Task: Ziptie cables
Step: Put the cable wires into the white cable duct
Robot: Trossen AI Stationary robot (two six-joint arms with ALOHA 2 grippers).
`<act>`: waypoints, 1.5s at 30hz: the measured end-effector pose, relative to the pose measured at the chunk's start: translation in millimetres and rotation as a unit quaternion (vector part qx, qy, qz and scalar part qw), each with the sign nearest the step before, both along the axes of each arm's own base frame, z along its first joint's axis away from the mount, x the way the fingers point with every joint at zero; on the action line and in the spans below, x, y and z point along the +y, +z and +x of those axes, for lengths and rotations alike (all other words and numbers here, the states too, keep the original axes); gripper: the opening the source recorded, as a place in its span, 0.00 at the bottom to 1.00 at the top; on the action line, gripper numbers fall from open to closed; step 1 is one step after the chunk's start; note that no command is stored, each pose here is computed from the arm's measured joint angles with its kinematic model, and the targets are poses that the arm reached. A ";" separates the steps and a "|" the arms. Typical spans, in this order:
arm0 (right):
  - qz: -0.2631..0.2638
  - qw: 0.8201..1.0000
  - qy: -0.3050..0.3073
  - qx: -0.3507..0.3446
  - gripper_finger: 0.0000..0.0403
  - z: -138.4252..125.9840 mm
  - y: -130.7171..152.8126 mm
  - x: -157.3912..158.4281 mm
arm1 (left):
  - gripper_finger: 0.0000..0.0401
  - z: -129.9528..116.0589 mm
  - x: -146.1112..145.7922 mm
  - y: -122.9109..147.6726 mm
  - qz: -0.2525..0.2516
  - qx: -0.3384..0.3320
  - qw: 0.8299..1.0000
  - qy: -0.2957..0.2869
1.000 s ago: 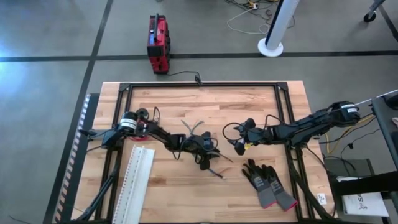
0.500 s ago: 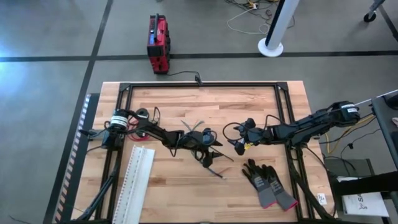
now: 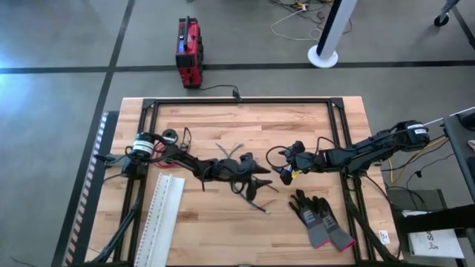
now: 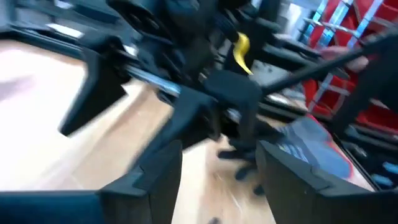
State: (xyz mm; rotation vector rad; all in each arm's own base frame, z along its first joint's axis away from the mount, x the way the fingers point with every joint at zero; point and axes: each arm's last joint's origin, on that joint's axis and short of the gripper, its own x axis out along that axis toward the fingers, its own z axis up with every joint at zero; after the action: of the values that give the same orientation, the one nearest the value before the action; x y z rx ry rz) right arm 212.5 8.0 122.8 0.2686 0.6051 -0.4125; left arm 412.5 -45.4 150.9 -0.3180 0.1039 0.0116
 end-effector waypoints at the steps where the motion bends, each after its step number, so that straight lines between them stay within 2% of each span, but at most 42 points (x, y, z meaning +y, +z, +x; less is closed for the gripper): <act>1: 0.000 1.000 0.000 0.000 0.92 0.0 0.0 0.0 | 0.47 0.6 1.0 1.0 -0.002 -0.003 1.000 0.010; 11: 0.000 1.000 0.000 0.000 0.92 0.0 0.0 0.1 | 0.39 4.7 7.7 8.0 -0.009 -0.020 0.994 0.103; 15: 0.000 1.000 0.000 0.000 0.92 0.0 0.0 0.1 | 0.36 4.5 9.1 7.8 -0.004 -0.019 0.992 0.123; 29: 0.000 1.000 0.000 0.000 0.92 0.0 0.0 0.1 | 0.28 4.4 9.9 7.8 -0.005 -0.019 0.992 0.128; 34: 0.000 1.000 0.000 0.000 0.92 0.0 0.0 0.1 | 0.26 4.5 9.9 7.7 -0.028 -0.022 0.991 0.130; 40: 0.000 1.000 0.000 0.000 0.92 0.0 0.0 0.1 | 0.25 4.5 10.0 7.8 -0.031 -0.023 0.991 0.131; 45: 0.000 1.000 0.000 0.000 0.92 0.0 0.0 0.1 | 0.25 4.1 11.6 7.9 -0.035 -0.026 0.987 0.156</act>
State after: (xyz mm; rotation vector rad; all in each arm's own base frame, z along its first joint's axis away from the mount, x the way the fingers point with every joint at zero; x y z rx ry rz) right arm 212.5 8.1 122.8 0.2685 0.6055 -0.4118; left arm 416.6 -33.8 158.8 -0.4030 0.0025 0.3112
